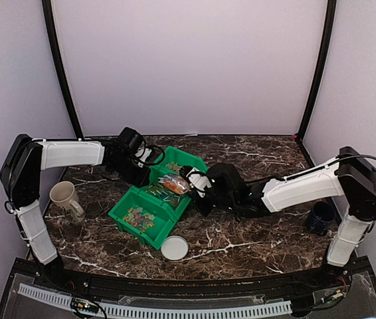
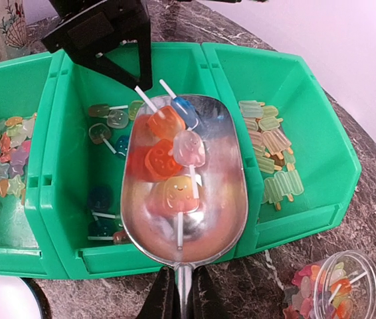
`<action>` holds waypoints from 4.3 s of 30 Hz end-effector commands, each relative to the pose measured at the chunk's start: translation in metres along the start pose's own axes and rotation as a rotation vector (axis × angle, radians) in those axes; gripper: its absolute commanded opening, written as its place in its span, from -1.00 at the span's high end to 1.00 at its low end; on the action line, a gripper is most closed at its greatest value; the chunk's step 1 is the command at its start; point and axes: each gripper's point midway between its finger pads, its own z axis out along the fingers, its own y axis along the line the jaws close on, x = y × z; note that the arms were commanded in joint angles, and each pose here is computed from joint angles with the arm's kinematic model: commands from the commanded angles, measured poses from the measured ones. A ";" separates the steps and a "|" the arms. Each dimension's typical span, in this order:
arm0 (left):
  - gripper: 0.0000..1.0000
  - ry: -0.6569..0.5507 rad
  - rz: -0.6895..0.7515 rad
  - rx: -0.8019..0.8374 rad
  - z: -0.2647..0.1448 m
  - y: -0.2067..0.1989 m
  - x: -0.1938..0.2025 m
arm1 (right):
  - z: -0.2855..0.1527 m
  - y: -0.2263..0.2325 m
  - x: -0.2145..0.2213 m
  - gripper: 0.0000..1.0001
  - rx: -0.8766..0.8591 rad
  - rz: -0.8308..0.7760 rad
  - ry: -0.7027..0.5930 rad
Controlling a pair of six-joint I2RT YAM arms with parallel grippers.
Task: Pack the candies
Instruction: Scoop the fake candies from the plate, then place the fake candies in the packing bottle.
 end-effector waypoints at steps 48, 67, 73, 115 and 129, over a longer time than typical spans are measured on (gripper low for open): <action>1.00 -0.149 -0.013 0.074 -0.031 -0.016 -0.044 | -0.124 -0.127 0.047 1.00 0.431 0.086 0.285; 1.00 -0.144 -0.010 0.071 -0.030 -0.015 -0.043 | -0.114 -0.127 0.061 1.00 0.390 0.033 0.505; 1.00 -0.144 -0.010 0.070 -0.029 -0.015 -0.043 | -0.117 -0.127 0.057 1.00 0.377 0.025 0.554; 1.00 -0.144 -0.009 0.074 -0.030 -0.016 -0.044 | -0.087 -0.142 0.046 1.00 0.476 -0.064 0.643; 1.00 -0.141 -0.009 0.073 -0.029 -0.015 -0.043 | -0.070 -0.123 0.042 1.00 0.366 -0.066 0.601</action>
